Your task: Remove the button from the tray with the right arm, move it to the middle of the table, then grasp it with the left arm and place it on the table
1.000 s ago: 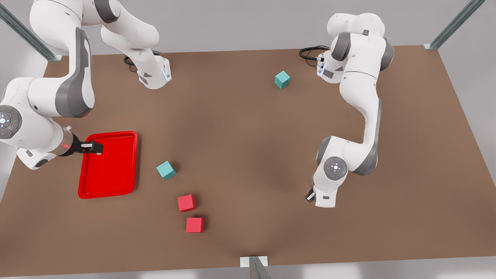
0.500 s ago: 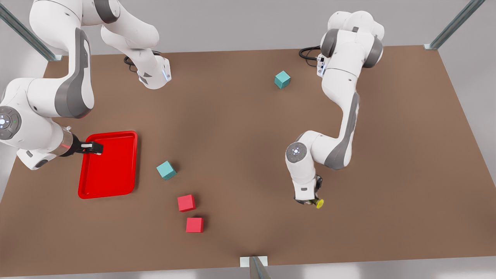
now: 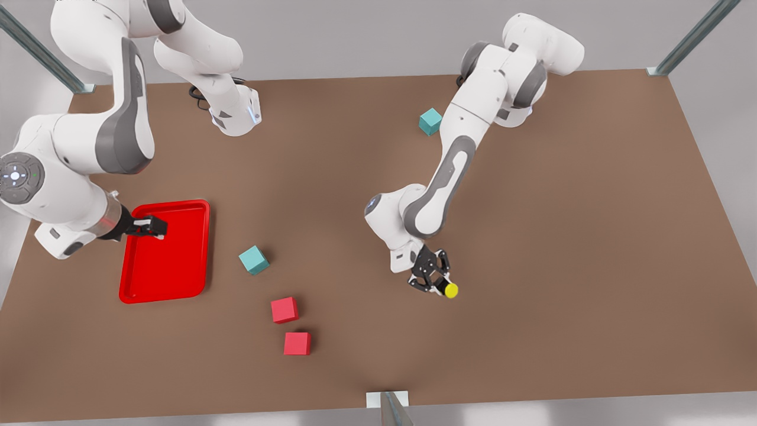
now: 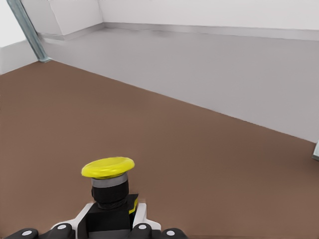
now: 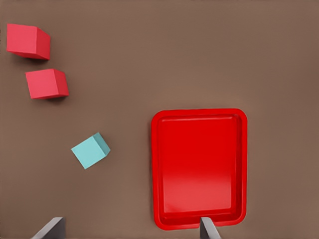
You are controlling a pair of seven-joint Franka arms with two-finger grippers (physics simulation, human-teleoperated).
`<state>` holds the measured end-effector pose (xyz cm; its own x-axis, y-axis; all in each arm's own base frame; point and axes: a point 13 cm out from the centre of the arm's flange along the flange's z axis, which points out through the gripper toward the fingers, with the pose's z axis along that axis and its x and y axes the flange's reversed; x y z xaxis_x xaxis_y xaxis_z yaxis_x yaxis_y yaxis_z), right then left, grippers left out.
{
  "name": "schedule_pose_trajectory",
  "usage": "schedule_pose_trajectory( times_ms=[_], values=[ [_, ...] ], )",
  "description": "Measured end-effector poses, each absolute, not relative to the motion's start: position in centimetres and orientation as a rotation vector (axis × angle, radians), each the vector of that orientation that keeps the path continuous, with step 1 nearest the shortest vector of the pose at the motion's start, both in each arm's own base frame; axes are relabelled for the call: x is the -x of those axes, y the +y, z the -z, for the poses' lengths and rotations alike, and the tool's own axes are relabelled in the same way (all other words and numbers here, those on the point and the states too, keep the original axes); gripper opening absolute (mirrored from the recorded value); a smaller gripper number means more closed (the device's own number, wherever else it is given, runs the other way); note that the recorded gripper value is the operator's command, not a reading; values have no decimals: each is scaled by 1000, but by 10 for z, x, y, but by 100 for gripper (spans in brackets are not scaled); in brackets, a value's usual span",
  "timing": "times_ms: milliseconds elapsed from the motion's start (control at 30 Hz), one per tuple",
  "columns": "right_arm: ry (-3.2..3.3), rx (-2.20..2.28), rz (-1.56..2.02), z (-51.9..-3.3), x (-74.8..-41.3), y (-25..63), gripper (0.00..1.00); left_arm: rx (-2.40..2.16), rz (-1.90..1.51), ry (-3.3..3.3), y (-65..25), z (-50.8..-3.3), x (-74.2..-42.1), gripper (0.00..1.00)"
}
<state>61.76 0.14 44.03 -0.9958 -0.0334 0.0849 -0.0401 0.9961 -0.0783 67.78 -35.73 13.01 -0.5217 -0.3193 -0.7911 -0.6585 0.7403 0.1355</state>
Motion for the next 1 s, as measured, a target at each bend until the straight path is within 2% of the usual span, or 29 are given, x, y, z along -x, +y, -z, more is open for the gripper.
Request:
schedule_pose_trajectory(
  times_ms=[200,400,667,1000],
  values=[
    [-3069,-31,-84,-435,-625,-3,100,792,-533,1993,-355,-122,-674,33],
    [-3042,-23,-30,-399,-637,-1,100,779,-552,1892,-356,-100,-658,33],
    [-3107,-26,-13,-423,-651,2,100,781,-573,1802,-358,-71,-636,33],
    [-3127,-43,-8,-414,-661,8,100,779,-591,1744,-350,-38,-618,33]
  ],
)
